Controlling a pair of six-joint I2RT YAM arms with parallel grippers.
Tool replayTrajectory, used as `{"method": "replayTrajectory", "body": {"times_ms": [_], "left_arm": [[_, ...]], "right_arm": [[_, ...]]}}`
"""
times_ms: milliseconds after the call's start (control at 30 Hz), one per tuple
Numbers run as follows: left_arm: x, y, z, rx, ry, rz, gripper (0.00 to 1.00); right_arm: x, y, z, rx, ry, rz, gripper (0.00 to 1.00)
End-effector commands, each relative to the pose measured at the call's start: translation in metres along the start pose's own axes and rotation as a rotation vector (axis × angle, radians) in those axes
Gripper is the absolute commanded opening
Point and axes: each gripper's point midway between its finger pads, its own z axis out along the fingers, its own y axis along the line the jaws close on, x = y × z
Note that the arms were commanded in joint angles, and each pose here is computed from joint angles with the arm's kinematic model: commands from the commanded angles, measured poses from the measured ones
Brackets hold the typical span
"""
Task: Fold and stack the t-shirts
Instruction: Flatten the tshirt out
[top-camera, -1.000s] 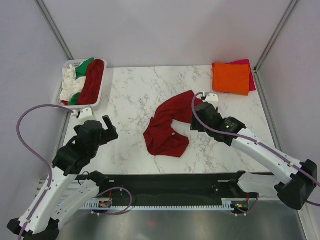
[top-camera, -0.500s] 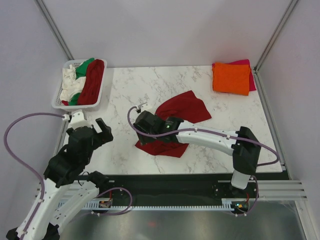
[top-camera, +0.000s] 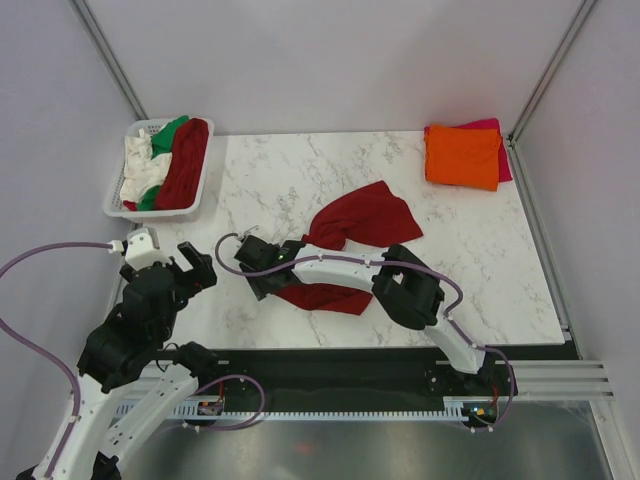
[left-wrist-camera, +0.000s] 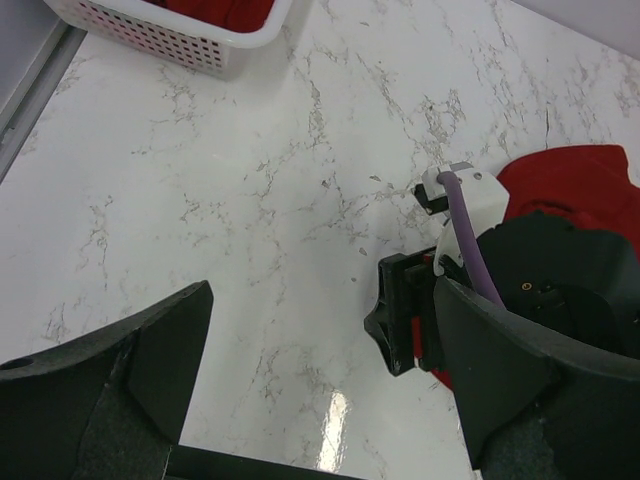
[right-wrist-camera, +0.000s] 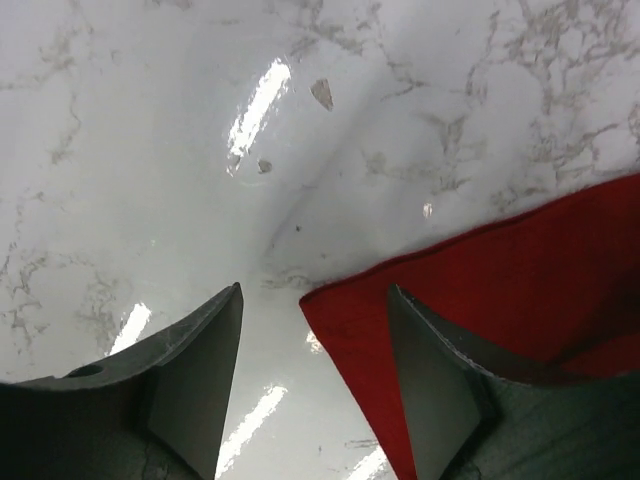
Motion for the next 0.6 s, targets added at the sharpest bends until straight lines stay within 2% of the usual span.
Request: {"method": "replayTrajectory", "body": {"times_ms": [0, 100, 133, 167, 200, 367, 433, 467, 567], "left_arm": [[-0.005, 0.005, 0.0, -0.023, -0.028, -0.013, 1.0], [-0.005, 0.006, -0.001, -0.02, -0.033, -0.018, 1.0], [-0.005, 0.006, -0.001, -0.021, -0.033, -0.019, 1.0], [-0.005, 0.006, -0.001, -0.023, -0.033, -0.018, 1.0], [-0.006, 0.006, -0.001, -0.023, -0.034, -0.019, 1.0], [-0.005, 0.006, -0.001, -0.025, -0.031, -0.018, 1.0], [-0.005, 0.006, 0.0, -0.026, -0.032, -0.017, 1.0], [-0.005, 0.006, 0.0, -0.025, -0.031, -0.017, 1.0], [-0.005, 0.006, 0.0, -0.027, -0.03, -0.015, 1.0]], "right_arm": [[-0.01, 0.002, 0.005, 0.029, -0.021, -0.013, 0.68], [0.002, -0.004, 0.017, 0.055, 0.011, -0.016, 0.61], [0.007, -0.005, 0.019, 0.066, 0.019, -0.015, 0.56], [0.013, -0.01, 0.023, 0.081, 0.033, -0.01, 0.46], [0.017, -0.013, 0.024, 0.092, 0.041, -0.013, 0.42], [0.041, -0.029, 0.026, 0.14, 0.087, -0.008, 0.28], [0.047, -0.03, 0.025, 0.141, 0.092, 0.0, 0.14], [0.052, -0.033, 0.023, 0.144, 0.097, 0.001, 0.0], [0.052, -0.037, 0.019, 0.151, 0.082, 0.002, 0.0]]}}
